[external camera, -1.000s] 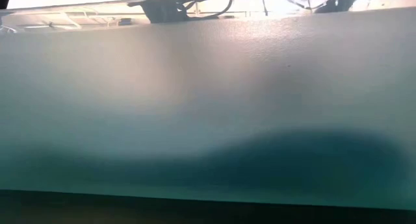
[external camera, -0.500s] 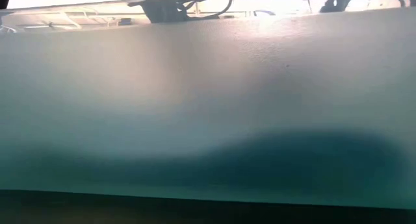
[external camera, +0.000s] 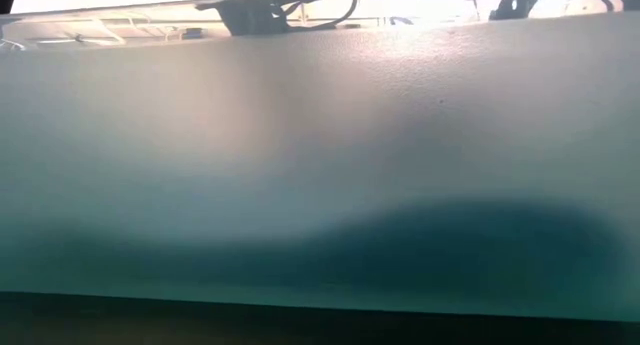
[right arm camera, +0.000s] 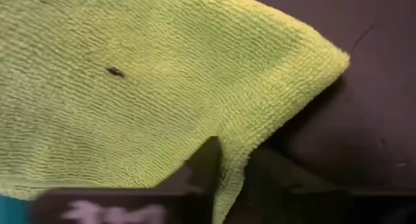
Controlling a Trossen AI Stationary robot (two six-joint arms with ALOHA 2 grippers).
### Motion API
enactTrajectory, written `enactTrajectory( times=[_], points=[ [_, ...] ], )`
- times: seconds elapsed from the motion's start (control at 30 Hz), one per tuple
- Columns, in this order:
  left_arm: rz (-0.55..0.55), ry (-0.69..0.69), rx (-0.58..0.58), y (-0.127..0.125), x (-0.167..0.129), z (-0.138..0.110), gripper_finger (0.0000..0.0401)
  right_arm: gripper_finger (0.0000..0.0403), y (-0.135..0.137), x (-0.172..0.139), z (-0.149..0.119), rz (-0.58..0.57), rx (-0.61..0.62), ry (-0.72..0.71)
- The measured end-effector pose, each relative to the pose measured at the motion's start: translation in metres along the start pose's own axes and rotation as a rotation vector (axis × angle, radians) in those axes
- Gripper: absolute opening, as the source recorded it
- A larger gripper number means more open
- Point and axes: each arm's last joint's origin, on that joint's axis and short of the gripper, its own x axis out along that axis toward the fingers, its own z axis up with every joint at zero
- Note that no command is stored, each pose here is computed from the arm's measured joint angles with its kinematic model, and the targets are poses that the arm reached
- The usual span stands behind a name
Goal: Fold microfiber towels
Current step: Put the folded green microfiber cloth into the green transparent bin
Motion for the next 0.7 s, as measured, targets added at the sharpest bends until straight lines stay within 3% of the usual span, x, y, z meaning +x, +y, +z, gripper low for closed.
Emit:
enactTrajectory(
  times=[0.07, 0.3, 0.43, 0.7],
  points=[
    [0.002, 0.003, 0.001, 0.0, 0.0, 0.0, 0.0009, 0.0014, 0.0, 0.0, 0.0, 0.0, -0.016, 0.0],
    [0.003, 0.008, 0.036, 0.0, 0.0, -0.001, 0.0018, 0.0002, 0.008, -0.014, 0.004, 0.011, 0.002, -0.014],
    [-0.015, 0.019, 0.044, 0.0, 0.0, -0.001, 0.0006, 0.0001, 0.027, -0.04, 0.007, 0.032, -0.022, -0.042],
    [-0.1, 0.029, 0.028, -0.008, -0.004, -0.002, 0.0018, 0.0001, 0.072, -0.077, -0.003, 0.048, -0.063, -0.06]
  ],
)
